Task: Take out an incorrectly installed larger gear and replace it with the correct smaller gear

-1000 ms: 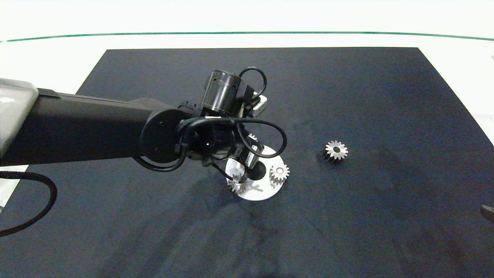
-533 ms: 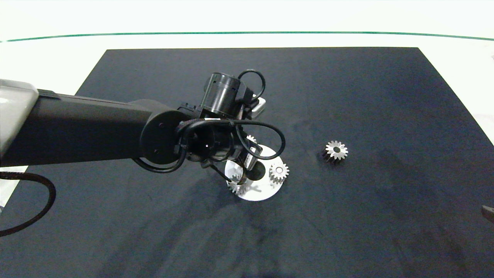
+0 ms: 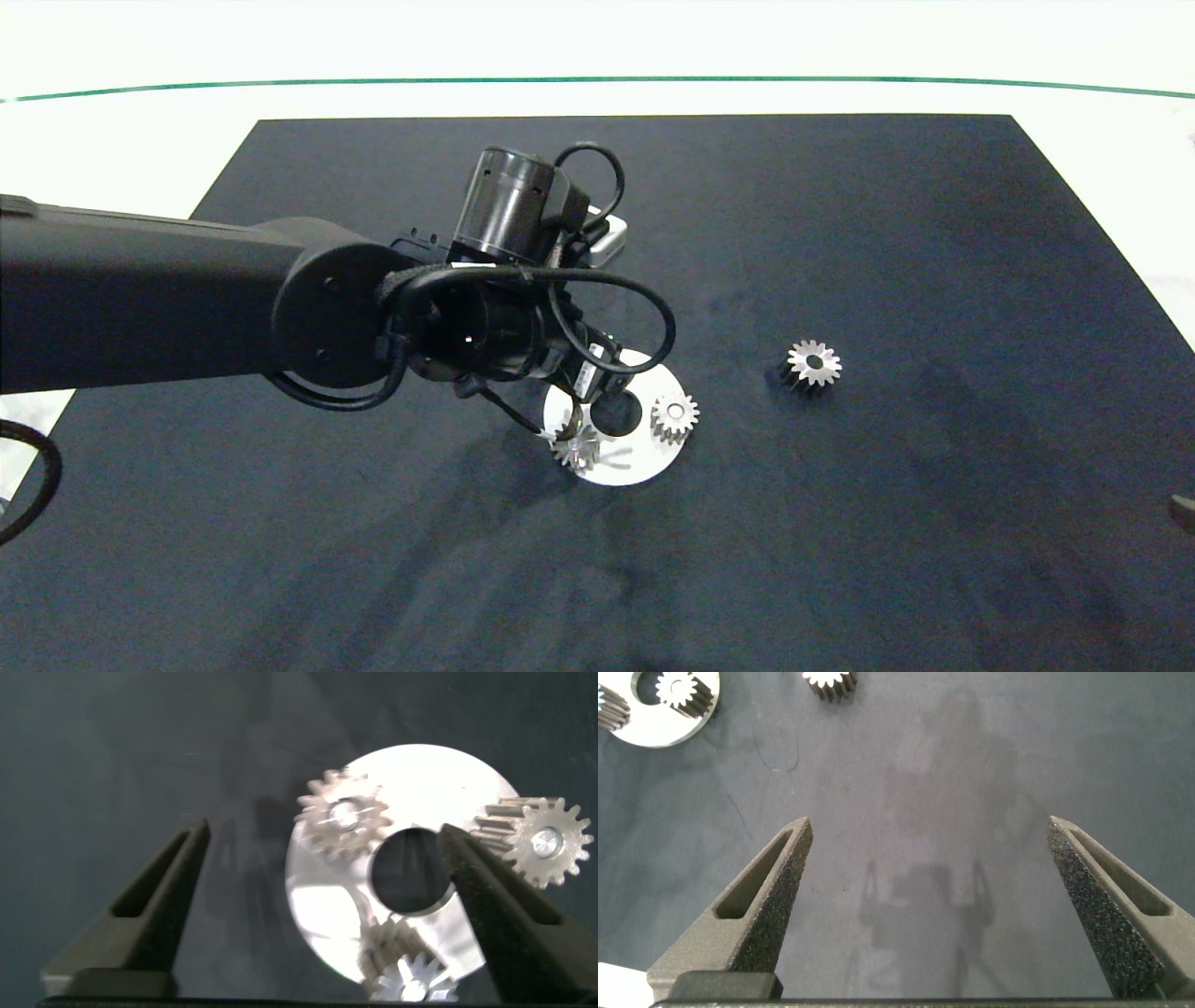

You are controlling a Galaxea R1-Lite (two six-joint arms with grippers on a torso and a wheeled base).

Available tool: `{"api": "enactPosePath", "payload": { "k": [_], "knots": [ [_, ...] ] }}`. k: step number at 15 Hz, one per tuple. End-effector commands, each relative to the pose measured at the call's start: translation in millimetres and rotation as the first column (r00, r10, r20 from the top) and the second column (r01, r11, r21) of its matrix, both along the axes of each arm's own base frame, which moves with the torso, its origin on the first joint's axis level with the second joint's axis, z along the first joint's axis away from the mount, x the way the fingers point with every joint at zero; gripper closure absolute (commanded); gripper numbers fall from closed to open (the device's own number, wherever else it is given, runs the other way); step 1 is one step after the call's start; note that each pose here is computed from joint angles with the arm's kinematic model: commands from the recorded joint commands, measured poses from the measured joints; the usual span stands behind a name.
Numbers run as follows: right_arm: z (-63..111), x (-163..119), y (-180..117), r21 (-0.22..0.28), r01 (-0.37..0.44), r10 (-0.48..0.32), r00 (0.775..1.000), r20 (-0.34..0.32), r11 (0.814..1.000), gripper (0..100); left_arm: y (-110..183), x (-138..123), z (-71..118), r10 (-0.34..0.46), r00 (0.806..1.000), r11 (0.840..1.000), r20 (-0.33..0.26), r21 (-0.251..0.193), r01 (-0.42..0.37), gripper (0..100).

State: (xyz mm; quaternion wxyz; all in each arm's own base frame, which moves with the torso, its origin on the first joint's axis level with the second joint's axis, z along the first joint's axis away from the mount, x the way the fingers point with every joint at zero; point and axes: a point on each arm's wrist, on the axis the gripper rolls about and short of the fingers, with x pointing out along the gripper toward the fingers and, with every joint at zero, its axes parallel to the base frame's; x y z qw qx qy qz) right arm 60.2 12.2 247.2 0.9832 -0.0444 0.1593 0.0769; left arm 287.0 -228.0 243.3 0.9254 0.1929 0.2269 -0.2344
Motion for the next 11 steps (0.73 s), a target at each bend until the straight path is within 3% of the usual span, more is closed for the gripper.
{"api": "enactPosePath", "payload": {
  "k": [1, 3, 5, 7, 8, 9, 10, 11],
  "knots": [
    [1.7, 0.4, -4.6, 0.000, 0.077, -0.077, 0.997, 0.006, 0.997, 0, 43.6, -10.3, 32.8, 0.093, 0.993, 0.995, 0.066, -0.045, -0.090, 0],
    [3.6, -0.7, -9.7, -0.005, 0.159, -0.159, 0.987, 0.016, 0.987, 0, 85.3, -18.7, 52.6, 0.216, 0.969, 0.975, 0.118, -0.070, -0.209, 0],
    [3.9, -5.3, -15.1, -0.002, 0.249, -0.249, 0.968, 0.030, 0.969, 0, 134.1, -39.9, 75.4, 0.337, 0.925, 0.940, 0.174, -0.119, -0.320, 0],
    [5.1, -11.5, -19.0, 0.002, 0.328, -0.327, 0.943, 0.052, 0.945, 0, 172.6, -74.8, 83.8, 0.432, 0.881, 0.901, 0.194, -0.137, -0.411, 0],
    [6.6, -20.4, -20.2, 0.008, 0.375, -0.374, 0.923, 0.085, 0.927, 0, 195.2, -106.1, 85.2, 0.493, 0.845, 0.869, 0.207, -0.149, -0.471, 0],
    [7.1, -24.8, -20.2, 0.009, 0.389, -0.388, 0.916, 0.101, 0.921, 0, 203.5, -118.6, 85.6, 0.522, 0.826, 0.853, 0.215, -0.158, -0.498, 0],
    [7.0, -36.7, -19.2, 0.009, 0.428, -0.425, 0.894, 0.141, 0.904, 0, 220.3, -158.0, 86.8, 0.581, 0.775, 0.814, 0.249, -0.186, -0.551, 0],
    [5.6, -46.2, -17.6, 0.010, 0.448, -0.444, 0.882, 0.159, 0.894, 0, 227.8, -183.1, 88.3, 0.616, 0.741, 0.788, 0.267, -0.200, -0.583, 0]
  ]
}}
